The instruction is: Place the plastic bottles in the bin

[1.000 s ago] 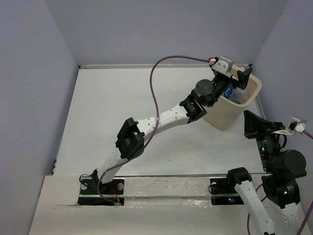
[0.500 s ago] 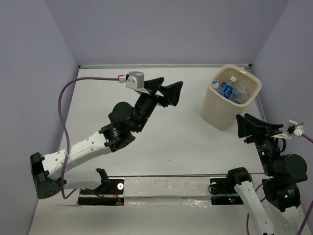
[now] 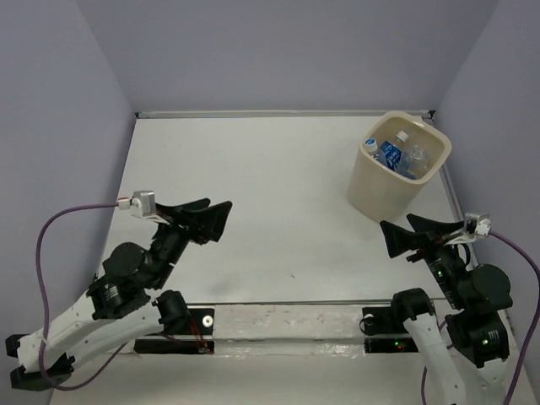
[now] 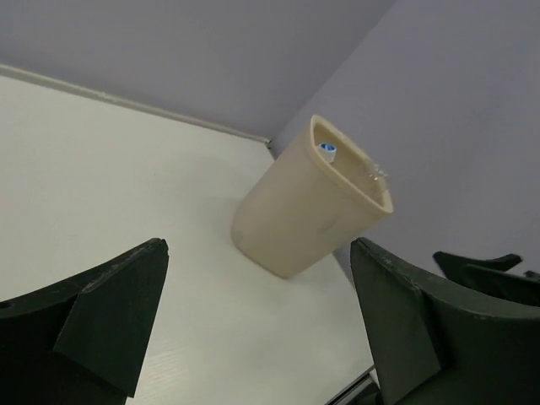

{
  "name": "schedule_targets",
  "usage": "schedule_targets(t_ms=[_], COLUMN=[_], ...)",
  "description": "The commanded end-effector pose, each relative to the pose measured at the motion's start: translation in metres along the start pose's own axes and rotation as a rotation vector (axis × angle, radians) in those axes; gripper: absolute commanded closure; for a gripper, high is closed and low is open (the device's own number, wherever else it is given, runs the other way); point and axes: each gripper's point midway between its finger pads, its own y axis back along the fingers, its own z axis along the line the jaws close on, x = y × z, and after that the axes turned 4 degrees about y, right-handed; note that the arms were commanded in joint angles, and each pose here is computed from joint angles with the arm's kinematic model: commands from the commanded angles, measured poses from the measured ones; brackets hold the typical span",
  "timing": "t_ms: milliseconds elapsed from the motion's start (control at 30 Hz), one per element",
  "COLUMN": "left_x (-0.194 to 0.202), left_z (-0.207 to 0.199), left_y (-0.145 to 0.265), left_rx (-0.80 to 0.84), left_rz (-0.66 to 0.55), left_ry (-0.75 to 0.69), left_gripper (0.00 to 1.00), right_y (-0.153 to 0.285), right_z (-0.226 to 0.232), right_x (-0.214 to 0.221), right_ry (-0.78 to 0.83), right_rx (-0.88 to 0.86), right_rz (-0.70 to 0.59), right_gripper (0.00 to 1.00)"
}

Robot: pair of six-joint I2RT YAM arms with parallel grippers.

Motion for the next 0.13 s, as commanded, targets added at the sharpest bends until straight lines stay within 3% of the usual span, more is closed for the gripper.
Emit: schedule_targets(t_ms=[0, 100], left_x=[-0.005, -0.012], left_z=[0.011, 0.012], left_y=[0.019, 0.023], left_rx=[0.017, -0.001], left_rz=[-0.012, -0.009], left_ry=[-0.003, -0.023], left_gripper=[0.01, 0.01], right_y=[0.0, -0.001], right_z=[-0.001, 0.004], right_x=[0.007, -0.008], right_ry=[-0.025, 0.0], right_rx=[0.013, 0.002], right_rz=[0.047, 0.027], right_gripper=[0.0, 0.0])
